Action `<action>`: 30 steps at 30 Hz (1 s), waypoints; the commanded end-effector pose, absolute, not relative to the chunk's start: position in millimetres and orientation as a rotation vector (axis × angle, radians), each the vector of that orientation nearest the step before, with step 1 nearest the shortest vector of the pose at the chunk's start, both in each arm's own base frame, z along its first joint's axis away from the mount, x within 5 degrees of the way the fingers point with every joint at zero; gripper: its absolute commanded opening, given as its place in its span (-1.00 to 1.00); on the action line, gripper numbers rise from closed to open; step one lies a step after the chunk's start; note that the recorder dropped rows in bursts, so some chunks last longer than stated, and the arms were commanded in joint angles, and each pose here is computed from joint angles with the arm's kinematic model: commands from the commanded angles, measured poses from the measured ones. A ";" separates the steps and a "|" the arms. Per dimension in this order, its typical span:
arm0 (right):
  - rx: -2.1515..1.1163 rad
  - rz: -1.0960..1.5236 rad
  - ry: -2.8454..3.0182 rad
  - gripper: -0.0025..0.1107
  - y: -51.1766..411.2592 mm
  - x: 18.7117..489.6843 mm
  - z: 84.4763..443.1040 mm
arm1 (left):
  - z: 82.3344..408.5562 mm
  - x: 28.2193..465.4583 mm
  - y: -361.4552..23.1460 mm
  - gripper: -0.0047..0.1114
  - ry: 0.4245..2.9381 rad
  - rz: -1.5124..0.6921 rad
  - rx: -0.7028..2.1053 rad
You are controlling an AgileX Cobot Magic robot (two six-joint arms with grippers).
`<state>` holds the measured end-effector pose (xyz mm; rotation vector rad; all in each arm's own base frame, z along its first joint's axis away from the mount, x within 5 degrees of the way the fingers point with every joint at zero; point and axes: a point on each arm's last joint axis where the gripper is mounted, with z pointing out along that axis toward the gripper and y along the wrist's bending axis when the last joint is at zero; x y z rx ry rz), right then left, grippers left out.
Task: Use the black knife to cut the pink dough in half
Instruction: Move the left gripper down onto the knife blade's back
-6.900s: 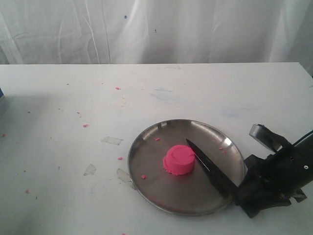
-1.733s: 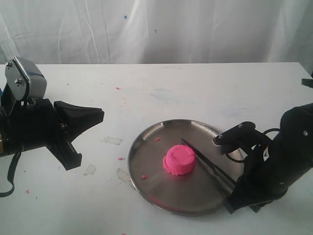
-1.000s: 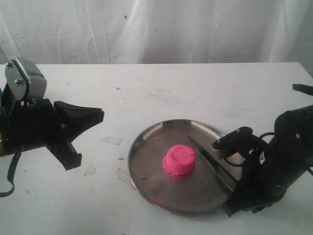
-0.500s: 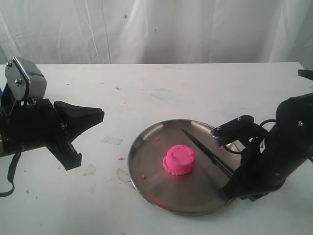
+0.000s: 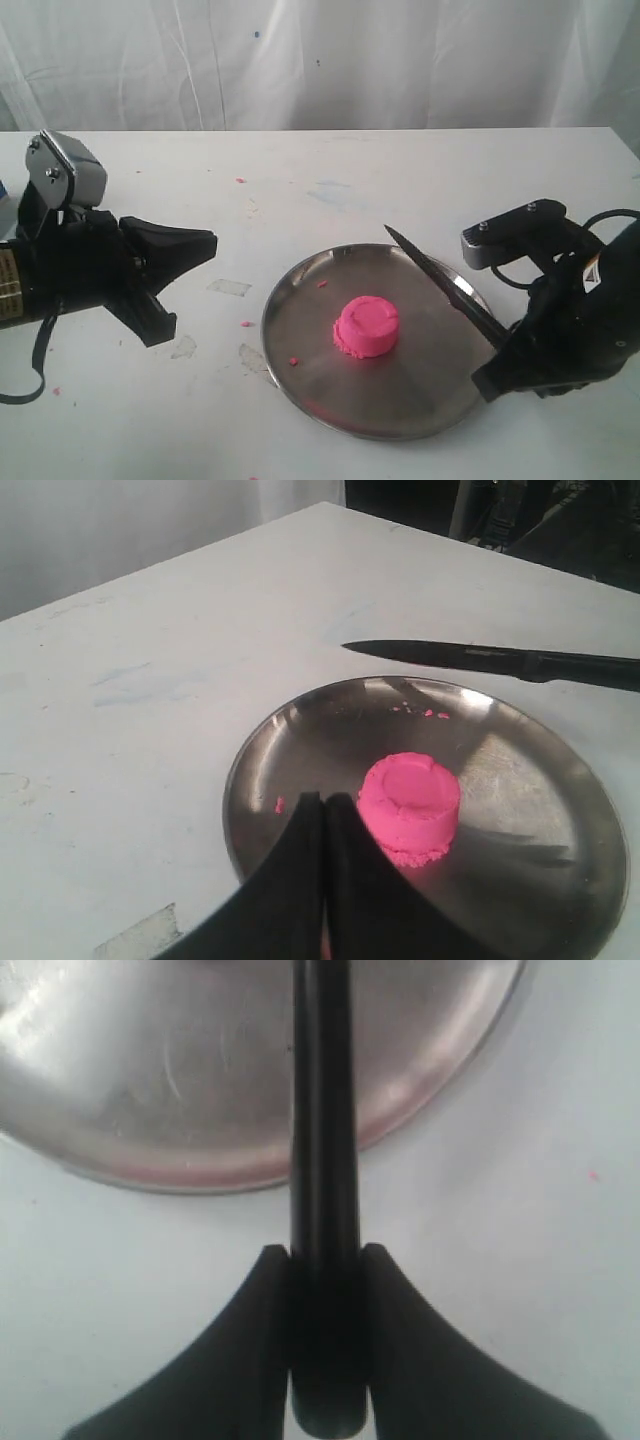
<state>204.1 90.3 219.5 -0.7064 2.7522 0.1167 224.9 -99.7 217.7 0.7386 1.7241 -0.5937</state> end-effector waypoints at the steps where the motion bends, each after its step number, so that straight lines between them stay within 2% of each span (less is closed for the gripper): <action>1: -0.763 0.166 2.730 -0.96 93.0 202.3 223.9 | 211.8 224.1 -116.5 -0.92 1.672 -0.714 0.782; 4: -0.855 0.265 2.695 -0.96 100.3 201.5 222.8 | 203.5 217.0 -136.2 -0.92 1.600 -0.748 0.922; 8: -0.935 0.291 2.681 -0.96 102.6 200.6 216.9 | 190.3 210.2 -155.5 -0.92 1.491 -0.674 1.119; 13: -0.939 0.282 2.715 -0.96 104.3 206.2 203.9 | 184.7 225.1 -163.6 -0.92 1.436 -0.554 1.126; 16: -0.956 0.280 2.743 -0.96 105.3 208.5 196.3 | 182.7 246.1 -168.4 -0.92 1.574 -0.620 0.983; 19: -0.958 0.279 2.756 -0.96 105.7 209.6 192.8 | 177.2 274.7 -171.6 -0.92 2.034 -0.843 0.499; 21: -0.958 0.279 2.756 -0.96 105.7 209.6 192.8 | 182.9 290.2 -178.0 -0.92 2.116 -0.788 0.568; 23: -0.956 0.278 2.752 -0.96 105.8 210.1 192.9 | 196.2 300.7 -186.8 -0.92 2.030 -0.666 0.899; 24: -0.958 0.278 2.751 -0.96 105.8 210.0 192.9 | 201.7 304.0 -188.5 -0.92 2.018 -0.630 0.977; 25: -0.957 0.277 2.749 -0.96 105.9 210.2 192.9 | 208.8 309.5 -190.7 -0.92 2.027 -0.615 0.978; 27: -0.963 0.277 2.747 -0.96 105.8 210.2 192.9 | 220.1 320.7 -190.5 -0.92 2.095 -0.647 0.778; 30: -0.965 0.274 2.747 -0.96 105.7 210.2 192.9 | 224.7 327.5 -189.9 -0.92 2.069 -0.589 0.778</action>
